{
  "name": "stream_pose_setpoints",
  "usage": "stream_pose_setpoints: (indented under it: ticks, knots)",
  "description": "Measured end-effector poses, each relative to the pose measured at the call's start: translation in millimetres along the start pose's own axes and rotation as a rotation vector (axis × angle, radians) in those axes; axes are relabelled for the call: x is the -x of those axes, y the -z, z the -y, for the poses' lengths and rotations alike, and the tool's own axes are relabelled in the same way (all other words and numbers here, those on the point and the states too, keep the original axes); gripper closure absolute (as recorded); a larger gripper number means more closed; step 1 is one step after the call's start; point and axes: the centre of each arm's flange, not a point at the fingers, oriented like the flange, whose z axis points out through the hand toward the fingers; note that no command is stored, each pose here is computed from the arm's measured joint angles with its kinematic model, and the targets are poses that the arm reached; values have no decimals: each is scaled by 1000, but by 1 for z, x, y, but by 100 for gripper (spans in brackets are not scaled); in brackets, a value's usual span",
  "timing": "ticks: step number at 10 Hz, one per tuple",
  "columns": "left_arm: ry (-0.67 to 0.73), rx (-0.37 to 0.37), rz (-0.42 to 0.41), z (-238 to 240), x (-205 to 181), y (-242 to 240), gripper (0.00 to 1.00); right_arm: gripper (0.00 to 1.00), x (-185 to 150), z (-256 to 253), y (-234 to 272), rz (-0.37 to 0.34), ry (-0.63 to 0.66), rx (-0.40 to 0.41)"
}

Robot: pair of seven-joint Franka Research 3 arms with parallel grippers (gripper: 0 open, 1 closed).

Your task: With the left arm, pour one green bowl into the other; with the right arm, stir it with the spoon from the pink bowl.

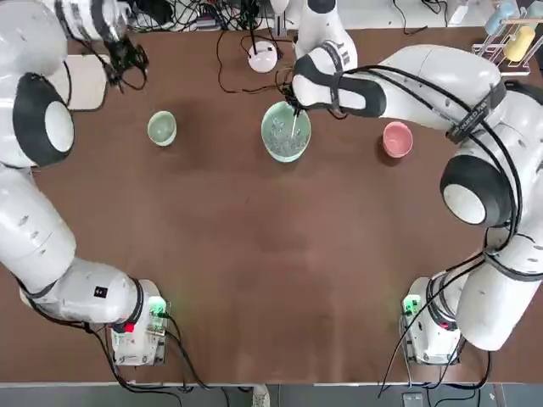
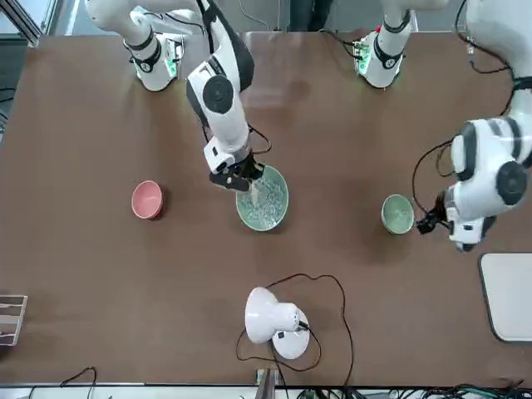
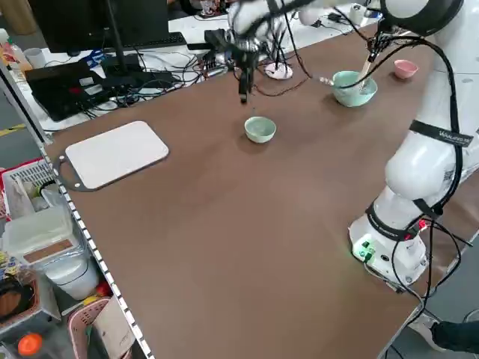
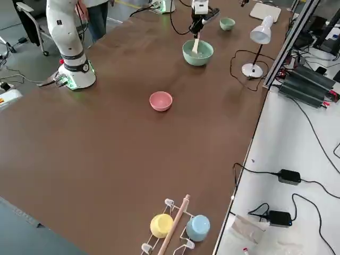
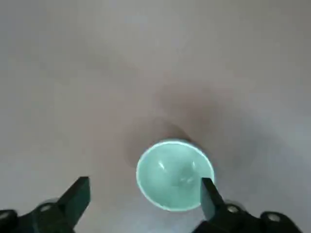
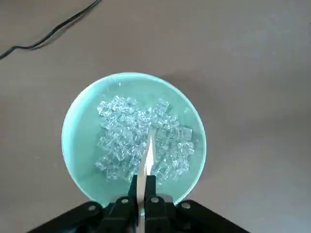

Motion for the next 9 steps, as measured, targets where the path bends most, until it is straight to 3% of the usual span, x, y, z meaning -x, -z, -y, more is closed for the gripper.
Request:
stream_pose_setpoints:
  ticks: [3, 7, 9]
  knots:
    - [-34, 47, -65, 30, -24, 93, 0, 95, 7, 9, -3, -19, -30, -24]
    - [-47, 103, -108, 45, -1, 165, 0, 95, 0, 22, -7, -48, -91, -60]
    - [-178, 119, -125, 47, 24, 196, 0, 95, -7, 19, -12, -51, -116, -54]
